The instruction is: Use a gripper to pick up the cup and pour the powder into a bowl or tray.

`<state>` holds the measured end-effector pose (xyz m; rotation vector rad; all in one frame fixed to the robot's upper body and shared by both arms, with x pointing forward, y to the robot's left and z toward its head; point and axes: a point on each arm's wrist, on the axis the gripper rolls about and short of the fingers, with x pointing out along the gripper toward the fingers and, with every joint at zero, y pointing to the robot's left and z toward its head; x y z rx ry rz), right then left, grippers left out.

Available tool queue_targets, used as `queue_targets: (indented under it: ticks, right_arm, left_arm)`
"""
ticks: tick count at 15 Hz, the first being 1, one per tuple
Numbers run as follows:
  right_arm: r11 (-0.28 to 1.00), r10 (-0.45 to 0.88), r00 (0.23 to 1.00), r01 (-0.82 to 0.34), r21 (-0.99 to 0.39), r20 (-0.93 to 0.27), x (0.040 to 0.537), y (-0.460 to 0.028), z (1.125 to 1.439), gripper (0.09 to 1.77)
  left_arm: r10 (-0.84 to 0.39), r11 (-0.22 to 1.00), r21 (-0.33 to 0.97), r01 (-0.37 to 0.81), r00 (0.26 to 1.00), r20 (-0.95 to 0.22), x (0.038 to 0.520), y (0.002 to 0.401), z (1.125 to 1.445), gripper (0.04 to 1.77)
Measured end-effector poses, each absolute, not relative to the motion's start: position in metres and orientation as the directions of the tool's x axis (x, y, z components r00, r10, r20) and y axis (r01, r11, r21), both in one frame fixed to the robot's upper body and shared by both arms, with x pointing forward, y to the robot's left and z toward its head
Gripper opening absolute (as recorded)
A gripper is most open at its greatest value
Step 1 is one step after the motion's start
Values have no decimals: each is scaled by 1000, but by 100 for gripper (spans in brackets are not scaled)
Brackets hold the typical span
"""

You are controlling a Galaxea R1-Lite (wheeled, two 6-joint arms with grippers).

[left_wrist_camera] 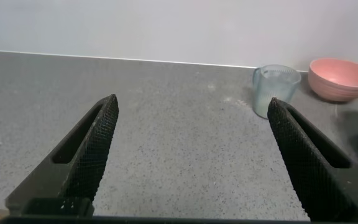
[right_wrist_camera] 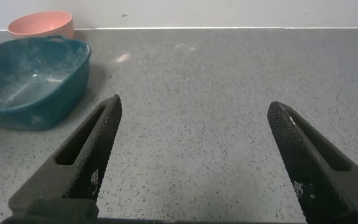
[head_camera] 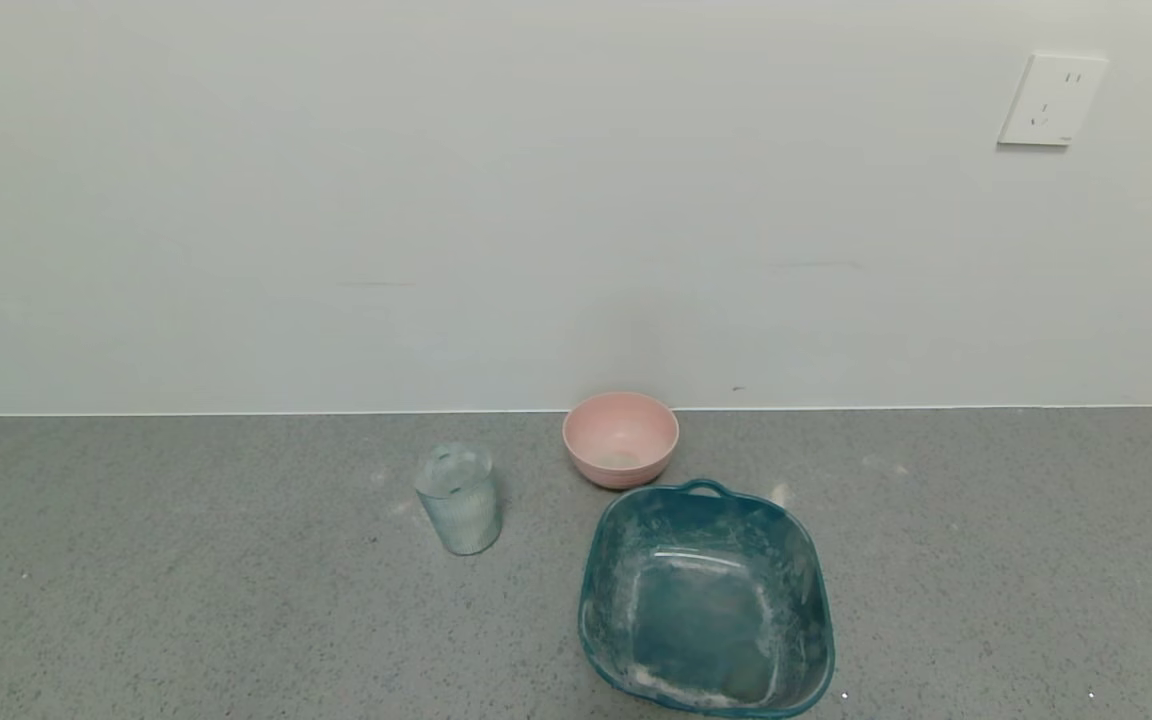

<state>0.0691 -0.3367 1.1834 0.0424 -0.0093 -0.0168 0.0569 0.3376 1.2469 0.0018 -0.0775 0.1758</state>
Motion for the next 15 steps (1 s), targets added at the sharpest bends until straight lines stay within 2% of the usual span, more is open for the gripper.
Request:
queue_targets:
  ticks: [9,12,15]
  right_arm:
    - [999,-17,1000,17,42,9,69,-337,1183,171]
    - [999,-17,1000,16,43,9,69,-337,1183,171]
    - [999,-17,1000,17,42,9,69,-337,1183,171]
  left_arm:
    - [91,995,27,-93,992,83,66,336,1199,172]
    - [10,999,40,-12,999,52,68,334,1191,172]
    - [3,999,33,-3,1000,-14,69,334,1182,172]
